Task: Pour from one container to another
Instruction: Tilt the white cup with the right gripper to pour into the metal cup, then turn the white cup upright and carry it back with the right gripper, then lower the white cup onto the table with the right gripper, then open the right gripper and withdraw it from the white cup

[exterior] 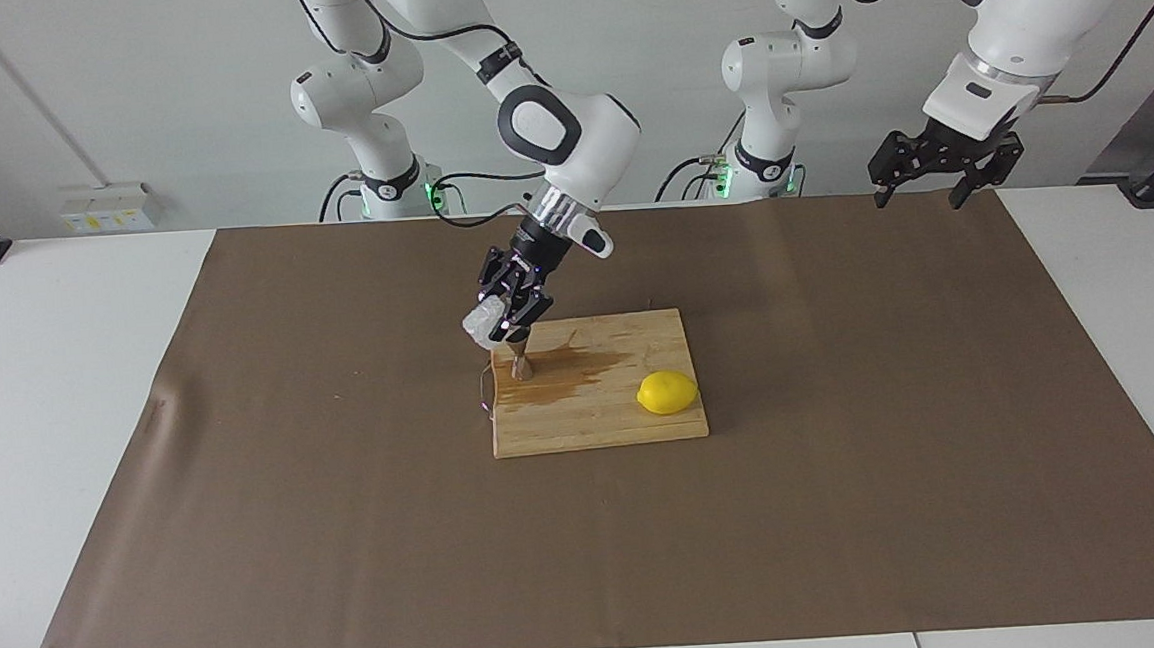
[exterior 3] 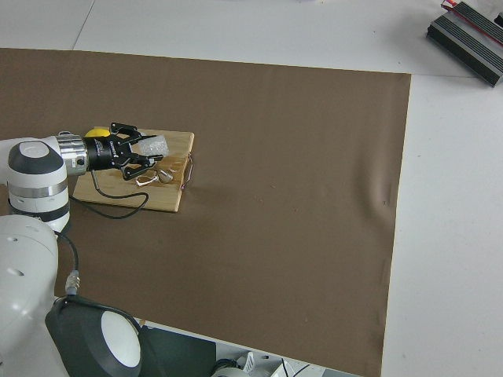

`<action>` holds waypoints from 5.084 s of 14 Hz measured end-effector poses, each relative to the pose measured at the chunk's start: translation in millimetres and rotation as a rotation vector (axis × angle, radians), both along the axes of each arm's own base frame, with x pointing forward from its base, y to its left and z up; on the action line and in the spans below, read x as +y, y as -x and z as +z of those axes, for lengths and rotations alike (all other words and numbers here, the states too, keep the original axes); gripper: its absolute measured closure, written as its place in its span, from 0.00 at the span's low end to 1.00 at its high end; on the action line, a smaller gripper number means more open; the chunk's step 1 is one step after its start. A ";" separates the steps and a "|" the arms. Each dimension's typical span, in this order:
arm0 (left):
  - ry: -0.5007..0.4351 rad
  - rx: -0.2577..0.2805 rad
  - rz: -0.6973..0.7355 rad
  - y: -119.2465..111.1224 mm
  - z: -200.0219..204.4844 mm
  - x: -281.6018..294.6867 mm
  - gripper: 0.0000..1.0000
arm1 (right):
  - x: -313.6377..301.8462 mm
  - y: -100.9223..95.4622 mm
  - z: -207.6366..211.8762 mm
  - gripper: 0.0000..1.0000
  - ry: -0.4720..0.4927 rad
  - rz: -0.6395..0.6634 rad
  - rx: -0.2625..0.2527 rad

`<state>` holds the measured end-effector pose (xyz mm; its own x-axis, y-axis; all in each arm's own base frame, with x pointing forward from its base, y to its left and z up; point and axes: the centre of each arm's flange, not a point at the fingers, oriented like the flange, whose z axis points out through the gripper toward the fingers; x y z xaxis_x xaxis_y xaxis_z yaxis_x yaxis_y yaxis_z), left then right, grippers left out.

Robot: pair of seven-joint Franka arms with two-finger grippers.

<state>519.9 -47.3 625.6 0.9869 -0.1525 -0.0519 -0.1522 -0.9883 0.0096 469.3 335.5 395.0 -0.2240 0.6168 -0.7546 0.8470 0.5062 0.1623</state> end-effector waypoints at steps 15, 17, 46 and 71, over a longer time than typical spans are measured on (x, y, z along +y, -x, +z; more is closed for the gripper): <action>0.000 0.000 0.000 0.0 0.0 0.0 0.00 | -7.2 -6.1 14.6 0.50 -0.081 -0.113 -0.020; 0.000 0.000 0.000 0.0 0.0 0.0 0.00 | -17.6 -15.7 23.2 0.50 -0.163 -0.177 0.003; 0.000 0.000 0.000 0.0 0.0 0.0 0.00 | -355.1 -75.9 -36.0 0.50 -0.966 -0.442 0.507; 0.000 0.000 0.000 0.0 0.0 0.0 0.00 | -364.5 -44.1 22.8 0.00 -1.096 -0.504 0.398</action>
